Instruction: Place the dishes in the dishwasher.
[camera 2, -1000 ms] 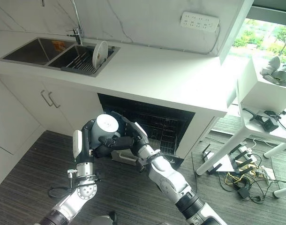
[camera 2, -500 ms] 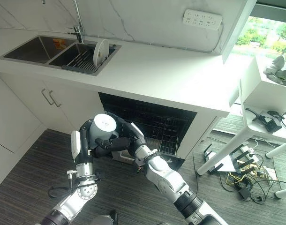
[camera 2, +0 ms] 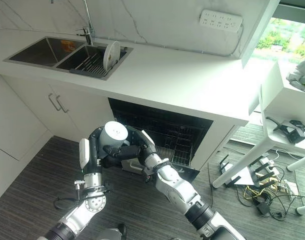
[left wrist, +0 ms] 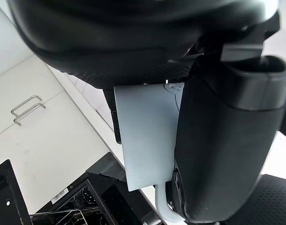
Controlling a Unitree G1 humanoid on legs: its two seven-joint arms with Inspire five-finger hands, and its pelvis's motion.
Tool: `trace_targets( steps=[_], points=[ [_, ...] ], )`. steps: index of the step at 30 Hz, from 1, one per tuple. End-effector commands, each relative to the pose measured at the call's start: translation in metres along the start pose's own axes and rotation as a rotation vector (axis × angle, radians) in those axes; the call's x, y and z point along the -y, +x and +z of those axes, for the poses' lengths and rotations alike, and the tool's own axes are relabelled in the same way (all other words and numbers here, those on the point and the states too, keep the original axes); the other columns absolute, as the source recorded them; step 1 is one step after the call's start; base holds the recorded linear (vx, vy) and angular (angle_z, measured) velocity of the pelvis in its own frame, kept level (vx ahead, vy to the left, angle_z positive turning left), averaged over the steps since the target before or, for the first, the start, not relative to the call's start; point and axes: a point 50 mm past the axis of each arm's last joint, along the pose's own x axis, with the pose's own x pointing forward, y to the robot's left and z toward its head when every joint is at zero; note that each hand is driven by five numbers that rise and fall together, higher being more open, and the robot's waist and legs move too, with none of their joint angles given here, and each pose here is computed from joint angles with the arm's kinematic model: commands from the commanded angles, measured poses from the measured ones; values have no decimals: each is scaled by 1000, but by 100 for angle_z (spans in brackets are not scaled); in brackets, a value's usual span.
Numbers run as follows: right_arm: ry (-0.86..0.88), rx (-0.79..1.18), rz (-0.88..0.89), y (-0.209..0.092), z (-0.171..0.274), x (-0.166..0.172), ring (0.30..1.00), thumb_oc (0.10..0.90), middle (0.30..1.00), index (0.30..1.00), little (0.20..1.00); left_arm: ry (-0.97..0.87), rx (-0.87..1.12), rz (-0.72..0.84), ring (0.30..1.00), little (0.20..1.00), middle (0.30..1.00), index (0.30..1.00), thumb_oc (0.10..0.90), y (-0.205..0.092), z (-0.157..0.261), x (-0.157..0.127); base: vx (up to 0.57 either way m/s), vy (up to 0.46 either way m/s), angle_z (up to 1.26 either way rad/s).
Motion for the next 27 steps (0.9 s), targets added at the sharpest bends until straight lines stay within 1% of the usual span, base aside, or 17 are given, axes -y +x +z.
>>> trace_targets(
  steps=[1, 11, 12, 13, 14, 18, 20, 21, 27],
  points=[
    [94, 362, 367, 18, 79, -88, 300, 400, 300, 300, 300, -185, 357, -117, 300, 300, 300, 300, 400, 16, 74, 32, -10, 1, 5],
    [84, 397, 352, 19, 83, -88, 300, 400, 300, 300, 300, -197, 371, -133, 300, 300, 300, 300, 400, 15, 76, 35, -2, -1, 1],
    [89, 407, 337, 19, 85, -86, 300, 400, 300, 300, 300, -196, 368, -129, 785, 785, 785, 785, 723, 15, 76, 35, 0, 0, 0],
    [94, 405, 330, 18, 86, -85, 300, 400, 300, 300, 300, -199, 363, -127, 785, 785, 785, 785, 723, 15, 76, 35, 0, 0, 0],
    [106, 432, 322, 17, 89, -83, 300, 400, 300, 300, 300, -206, 352, -122, 900, 900, 900, 900, 800, 15, 75, 34, 0, 0, 0],
    [133, 506, 262, 14, 99, -75, 300, 400, 300, 300, 300, -212, 342, -110, 900, 900, 900, 900, 800, 15, 73, 33, 0, 0, 0],
    [167, 564, 175, 11, 107, -62, 300, 400, 300, 300, 300, -212, 337, -98, 900, 900, 900, 900, 800, 15, 72, 32, 0, 0, 0],
    [196, 609, 97, 8, 112, -51, 300, 400, 300, 300, 300, -214, 333, -85, 900, 900, 900, 900, 800, 16, 71, 29, 0, 0, 0],
    [285, 740, -108, -8, 124, -8, 300, 400, 300, 300, 300, -213, 334, -34, 900, 900, 900, 900, 800, 20, 71, 21, 0, 0, 0]
  ],
)
